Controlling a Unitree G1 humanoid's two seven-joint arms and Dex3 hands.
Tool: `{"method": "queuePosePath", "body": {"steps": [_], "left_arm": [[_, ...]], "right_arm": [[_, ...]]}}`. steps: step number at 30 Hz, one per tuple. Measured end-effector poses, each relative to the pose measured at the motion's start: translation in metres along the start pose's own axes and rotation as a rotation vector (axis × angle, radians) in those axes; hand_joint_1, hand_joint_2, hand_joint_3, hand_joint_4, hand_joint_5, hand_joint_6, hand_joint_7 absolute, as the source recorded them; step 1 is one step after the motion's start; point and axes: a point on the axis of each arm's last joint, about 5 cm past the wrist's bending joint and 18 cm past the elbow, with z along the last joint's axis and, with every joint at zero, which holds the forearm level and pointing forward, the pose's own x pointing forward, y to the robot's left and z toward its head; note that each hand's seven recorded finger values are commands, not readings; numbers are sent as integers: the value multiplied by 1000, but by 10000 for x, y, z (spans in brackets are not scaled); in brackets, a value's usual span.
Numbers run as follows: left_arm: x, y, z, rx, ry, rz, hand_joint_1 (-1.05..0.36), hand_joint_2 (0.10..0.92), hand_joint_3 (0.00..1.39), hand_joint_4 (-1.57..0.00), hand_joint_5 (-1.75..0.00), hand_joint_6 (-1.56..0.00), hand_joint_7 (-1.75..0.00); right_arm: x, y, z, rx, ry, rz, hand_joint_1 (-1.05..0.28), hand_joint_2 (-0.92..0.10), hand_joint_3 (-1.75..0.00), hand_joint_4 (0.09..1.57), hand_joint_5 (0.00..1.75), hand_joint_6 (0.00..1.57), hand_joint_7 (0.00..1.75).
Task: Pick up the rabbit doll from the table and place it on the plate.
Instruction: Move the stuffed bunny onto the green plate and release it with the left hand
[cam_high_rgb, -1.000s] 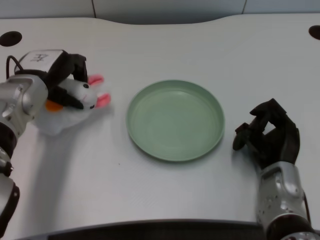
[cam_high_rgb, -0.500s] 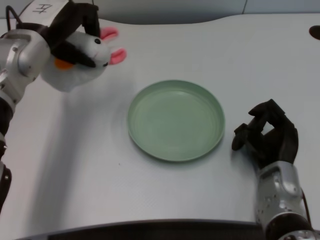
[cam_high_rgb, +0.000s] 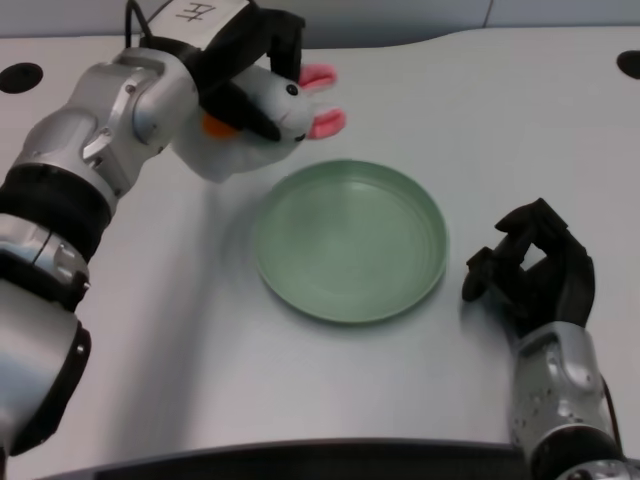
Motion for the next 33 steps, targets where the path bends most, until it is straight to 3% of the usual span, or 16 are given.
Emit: {"method": "queuePosePath", "body": {"steps": [3,5,7,12,17,21,24,28,33], "left_arm": [[51,-46,87,4,-24,-8,-106,832,7,-981,-1540,-937,-1269],[99,-113,200,6,-61,-28,-96,836,5,-985,-1552,-945,-1283],[140,-181,310,3,-99,-53,-90,840,7,-950,-1678,-901,-1423],[206,-246,467,-9,-134,-81,-96,858,12,-930,-1744,-851,-1531],[226,-322,553,-7,-154,-97,-123,858,6,-921,-1725,-856,-1442],[239,-398,623,-6,-159,-126,-88,832,2,-898,-1739,-828,-1491],[242,-447,660,-5,-162,-143,-83,822,3,-947,-1584,-903,-1328],[240,-496,682,-2,-162,-151,-104,826,3,-944,-1605,-894,-1332],[232,-552,675,-4,-137,-166,-104,851,8,-899,-1716,-838,-1447]], "right_arm": [[2,2,6,1,-5,-4,-1048,-245,-1592,1558,1466,1101,1746],[2,33,-3,4,-5,5,-1048,-248,-1601,1534,1497,1097,1746],[-1,47,-12,5,-2,11,-1048,-236,-1584,1520,1506,1089,1744],[2,30,-1,5,-6,9,-1048,-258,-1542,1486,1539,1091,1741],[-4,34,-7,5,-8,4,-1048,-275,-1525,1558,1450,1115,1703],[-24,36,-25,1,-7,5,-1048,-279,-1537,1570,1442,1110,1712],[-41,57,-40,-2,-11,10,-1048,-273,-1575,1571,1464,1091,1743],[-38,67,-23,-1,-23,12,-1048,-230,-1613,1541,1511,1100,1746],[-44,60,-22,-3,-23,9,-1048,-234,-1588,1565,1487,1092,1746]]}}
